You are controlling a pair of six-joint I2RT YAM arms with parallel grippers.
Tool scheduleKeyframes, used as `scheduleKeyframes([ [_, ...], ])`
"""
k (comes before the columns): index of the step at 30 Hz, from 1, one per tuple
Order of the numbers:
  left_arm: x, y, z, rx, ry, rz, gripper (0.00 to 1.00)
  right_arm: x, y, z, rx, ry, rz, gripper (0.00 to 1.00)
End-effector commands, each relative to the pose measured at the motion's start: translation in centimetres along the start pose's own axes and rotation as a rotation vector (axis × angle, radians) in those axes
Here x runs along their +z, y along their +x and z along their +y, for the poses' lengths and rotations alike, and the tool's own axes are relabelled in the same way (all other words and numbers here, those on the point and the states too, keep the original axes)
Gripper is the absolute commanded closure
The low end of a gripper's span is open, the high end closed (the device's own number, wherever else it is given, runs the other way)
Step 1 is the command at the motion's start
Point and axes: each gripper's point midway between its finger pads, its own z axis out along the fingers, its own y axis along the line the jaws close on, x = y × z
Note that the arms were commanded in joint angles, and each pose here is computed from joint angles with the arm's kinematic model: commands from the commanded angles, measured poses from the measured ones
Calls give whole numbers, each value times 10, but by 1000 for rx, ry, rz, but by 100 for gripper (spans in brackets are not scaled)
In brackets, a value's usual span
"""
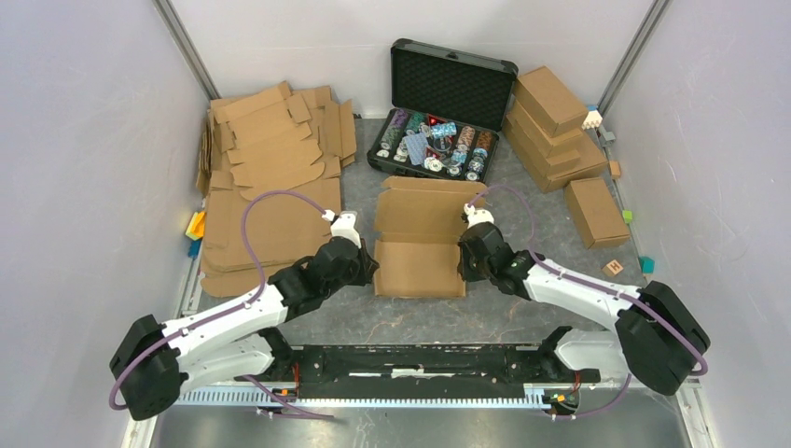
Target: Fold the paper box
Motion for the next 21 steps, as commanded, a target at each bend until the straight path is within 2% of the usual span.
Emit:
scheduleKeyframes([
  [1,-11,-34,-28,-68,28,-114,98,-3,-19,-9,-41,120,-33,87],
  [16,-13,-22,-22,-117,22,-164,98,-5,-42,-20,50,207,-156,83],
  [21,-12,-21,-20,-101,11,-162,97,-4,-43,-12,40,169,-146,76],
])
